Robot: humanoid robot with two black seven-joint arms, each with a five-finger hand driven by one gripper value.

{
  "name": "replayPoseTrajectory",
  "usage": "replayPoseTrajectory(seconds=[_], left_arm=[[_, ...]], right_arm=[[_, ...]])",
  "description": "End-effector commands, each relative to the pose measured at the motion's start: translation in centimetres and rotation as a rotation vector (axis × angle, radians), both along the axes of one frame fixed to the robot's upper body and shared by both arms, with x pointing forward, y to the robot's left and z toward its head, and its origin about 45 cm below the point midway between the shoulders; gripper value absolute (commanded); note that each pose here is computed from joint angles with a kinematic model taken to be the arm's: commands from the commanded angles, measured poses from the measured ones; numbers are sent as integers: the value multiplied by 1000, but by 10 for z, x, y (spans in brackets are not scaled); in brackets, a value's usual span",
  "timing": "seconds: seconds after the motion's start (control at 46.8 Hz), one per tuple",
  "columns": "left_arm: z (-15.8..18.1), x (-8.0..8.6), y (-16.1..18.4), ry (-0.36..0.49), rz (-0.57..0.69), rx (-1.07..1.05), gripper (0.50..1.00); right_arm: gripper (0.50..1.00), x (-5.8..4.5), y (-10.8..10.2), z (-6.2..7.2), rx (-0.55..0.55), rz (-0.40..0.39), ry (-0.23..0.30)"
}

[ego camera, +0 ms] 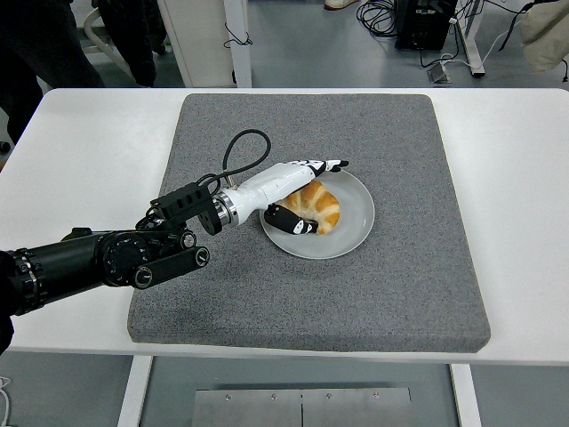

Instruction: Place the bread on the plate

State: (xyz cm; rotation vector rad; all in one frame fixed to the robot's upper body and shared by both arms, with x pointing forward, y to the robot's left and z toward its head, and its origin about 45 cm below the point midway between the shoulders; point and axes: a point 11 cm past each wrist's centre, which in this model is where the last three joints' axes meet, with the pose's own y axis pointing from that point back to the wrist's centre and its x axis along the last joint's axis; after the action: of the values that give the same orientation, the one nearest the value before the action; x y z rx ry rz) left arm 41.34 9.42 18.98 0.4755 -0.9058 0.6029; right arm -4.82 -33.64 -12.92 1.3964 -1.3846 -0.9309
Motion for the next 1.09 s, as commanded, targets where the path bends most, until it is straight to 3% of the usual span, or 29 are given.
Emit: replayPoseTrajectory(seconds=[0.0, 0.427, 0.62, 0.855, 1.068], left_arm=[[3, 1, -1, 9, 3, -26, 963], [14, 8, 4, 113, 92, -181, 969], [41, 24, 8, 170, 155, -334, 969], [88, 53, 40, 275, 233, -588, 969], [107, 69, 77, 327, 320, -773, 969]], right_arm=[[1000, 0, 0, 0, 0, 0, 0], [1000, 0, 0, 0, 0, 0, 0], [1000, 1, 0, 0, 0, 0, -1], [1000, 1, 0, 0, 0, 0, -1], [1000, 1, 2, 0, 5, 0, -2]])
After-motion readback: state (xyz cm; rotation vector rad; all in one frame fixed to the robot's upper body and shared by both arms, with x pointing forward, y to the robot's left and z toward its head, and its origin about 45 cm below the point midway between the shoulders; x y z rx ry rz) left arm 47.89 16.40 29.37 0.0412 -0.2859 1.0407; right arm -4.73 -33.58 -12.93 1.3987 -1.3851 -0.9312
